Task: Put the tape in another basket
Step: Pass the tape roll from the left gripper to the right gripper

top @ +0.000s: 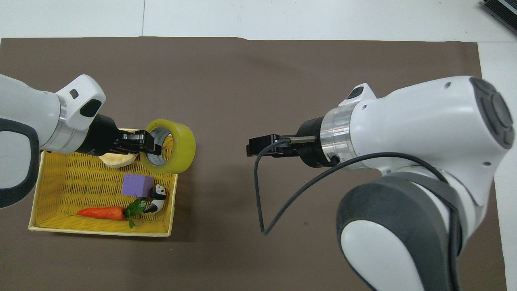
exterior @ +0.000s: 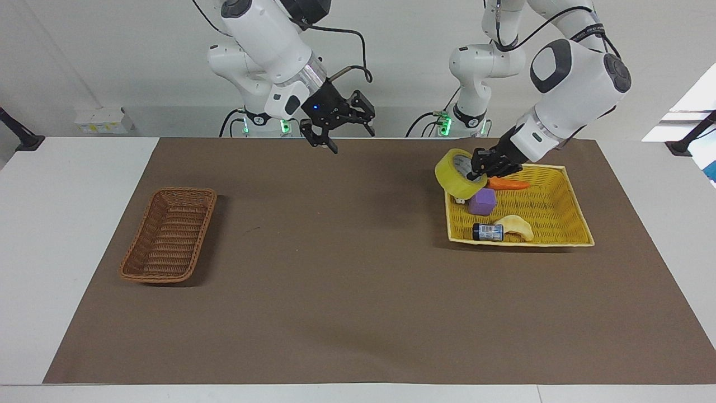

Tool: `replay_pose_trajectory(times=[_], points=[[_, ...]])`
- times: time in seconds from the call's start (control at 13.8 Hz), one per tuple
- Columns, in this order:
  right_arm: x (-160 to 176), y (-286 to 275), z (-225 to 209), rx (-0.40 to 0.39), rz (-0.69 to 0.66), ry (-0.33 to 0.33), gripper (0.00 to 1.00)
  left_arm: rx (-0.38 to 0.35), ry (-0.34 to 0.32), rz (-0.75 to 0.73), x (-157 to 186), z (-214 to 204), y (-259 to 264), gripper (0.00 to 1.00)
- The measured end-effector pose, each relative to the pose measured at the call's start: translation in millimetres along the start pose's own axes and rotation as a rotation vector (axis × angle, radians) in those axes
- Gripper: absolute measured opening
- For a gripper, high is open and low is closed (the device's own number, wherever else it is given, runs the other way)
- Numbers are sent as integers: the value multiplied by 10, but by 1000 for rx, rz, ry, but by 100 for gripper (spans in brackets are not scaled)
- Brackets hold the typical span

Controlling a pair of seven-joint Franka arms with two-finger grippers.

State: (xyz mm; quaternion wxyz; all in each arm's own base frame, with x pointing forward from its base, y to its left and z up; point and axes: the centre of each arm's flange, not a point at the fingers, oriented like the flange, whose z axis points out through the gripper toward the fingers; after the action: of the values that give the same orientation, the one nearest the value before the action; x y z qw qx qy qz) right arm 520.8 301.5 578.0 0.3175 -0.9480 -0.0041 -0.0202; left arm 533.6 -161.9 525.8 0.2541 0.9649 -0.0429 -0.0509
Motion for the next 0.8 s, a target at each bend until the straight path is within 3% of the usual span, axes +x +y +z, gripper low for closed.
replay_pose_trajectory(times=[0.29, 0.8], points=[[-74, -112, 309, 103, 53, 46, 100, -30, -9, 65, -69, 201, 422, 21], [-138, -100, 474, 101, 50, 33, 97, -119, 12, 76, -98, 273, 701, 21]])
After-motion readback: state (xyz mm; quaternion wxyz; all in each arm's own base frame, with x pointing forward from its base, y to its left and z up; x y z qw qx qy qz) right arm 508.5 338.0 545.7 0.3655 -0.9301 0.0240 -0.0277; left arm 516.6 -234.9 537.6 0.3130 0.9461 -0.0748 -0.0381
